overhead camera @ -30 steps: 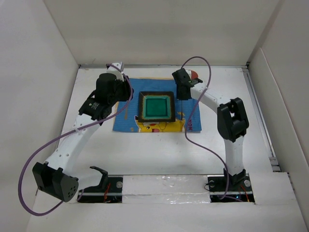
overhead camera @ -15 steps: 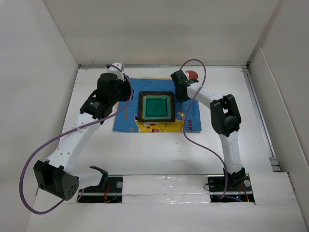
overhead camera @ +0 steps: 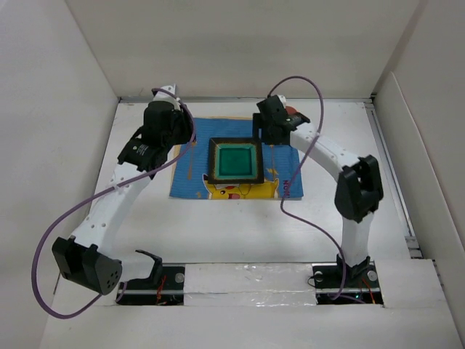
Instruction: Set the dinner table for one person
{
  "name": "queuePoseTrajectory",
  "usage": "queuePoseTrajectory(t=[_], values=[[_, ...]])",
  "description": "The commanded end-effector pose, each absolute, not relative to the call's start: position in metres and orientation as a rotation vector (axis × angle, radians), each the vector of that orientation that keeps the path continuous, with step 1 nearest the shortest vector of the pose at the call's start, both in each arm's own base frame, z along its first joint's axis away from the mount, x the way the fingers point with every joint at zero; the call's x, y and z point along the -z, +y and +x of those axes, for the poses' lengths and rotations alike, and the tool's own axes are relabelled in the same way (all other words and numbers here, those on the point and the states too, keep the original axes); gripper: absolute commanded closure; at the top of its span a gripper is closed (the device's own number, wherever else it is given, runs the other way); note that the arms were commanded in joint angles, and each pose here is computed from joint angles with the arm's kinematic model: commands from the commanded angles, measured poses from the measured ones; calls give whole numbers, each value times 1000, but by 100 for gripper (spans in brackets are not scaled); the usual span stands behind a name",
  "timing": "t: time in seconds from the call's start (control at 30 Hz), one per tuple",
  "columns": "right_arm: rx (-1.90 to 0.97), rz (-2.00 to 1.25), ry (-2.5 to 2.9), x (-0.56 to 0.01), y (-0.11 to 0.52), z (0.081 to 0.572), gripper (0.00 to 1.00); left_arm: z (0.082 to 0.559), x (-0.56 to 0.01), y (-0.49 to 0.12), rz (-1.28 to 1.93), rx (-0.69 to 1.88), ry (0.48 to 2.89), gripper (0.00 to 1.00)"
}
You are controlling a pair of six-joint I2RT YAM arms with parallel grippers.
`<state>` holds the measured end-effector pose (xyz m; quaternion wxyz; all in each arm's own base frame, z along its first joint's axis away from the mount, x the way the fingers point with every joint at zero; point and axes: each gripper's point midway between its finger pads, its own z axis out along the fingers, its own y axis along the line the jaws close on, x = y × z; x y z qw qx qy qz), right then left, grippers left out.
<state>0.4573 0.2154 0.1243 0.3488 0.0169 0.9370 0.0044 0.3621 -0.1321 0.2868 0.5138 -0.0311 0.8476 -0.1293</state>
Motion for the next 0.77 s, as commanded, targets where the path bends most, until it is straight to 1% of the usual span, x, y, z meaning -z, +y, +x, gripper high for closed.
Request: queuePoseTrajectory(t=[0.0, 0.07, 0.1, 0.17, 0.2, 0.27, 0.3, 0.33, 0.4, 0.43, 0.5, 0.53, 0.57, 0.63, 0.67, 0.73], values=[[-164, 50, 2246, -230, 234, 421, 1, 369, -341, -121, -150, 313, 1912, 64], [-246, -19, 2216, -256, 247, 398, 0, 369, -350, -123, -165, 338, 1895, 64], [-308, -8, 2167, -288, 246, 384, 0, 368, -359, -124, -170, 352, 1876, 64], [-382, 25, 2081, -324, 242, 371, 0, 366, -373, -122, -195, 370, 1838, 63], [-436, 60, 1991, -360, 230, 357, 0, 364, -388, -119, -208, 374, 1803, 63], [-501, 130, 1856, -405, 211, 344, 0, 358, -413, -97, -288, 299, 1730, 62], [-505, 182, 1787, -426, 192, 340, 0, 352, -438, -85, -324, 277, 1666, 59], [-540, 227, 1685, -458, 168, 318, 0, 344, -455, -65, -391, 213, 1605, 54], [-547, 318, 1540, -493, 133, 301, 0, 329, -487, -43, -434, 168, 1510, 51], [-555, 380, 1445, -515, 103, 281, 0, 315, -503, -30, -469, 153, 1449, 47], [-532, 441, 1375, -523, 78, 270, 0, 301, -523, -21, -475, 156, 1381, 45], [-506, 484, 1316, -528, 54, 256, 0, 283, -539, -13, -486, 176, 1316, 44], [-504, 485, 1315, -528, 53, 256, 0, 284, -535, -14, -485, 172, 1325, 44], [-462, 514, 1310, -522, 40, 256, 0, 270, -539, -7, -500, 184, 1289, 46], [-461, 501, 1335, -515, 43, 259, 0, 273, -529, -8, -498, 176, 1311, 46], [-457, 519, 1368, -506, 41, 264, 0, 275, -515, -11, -494, 170, 1354, 43]])
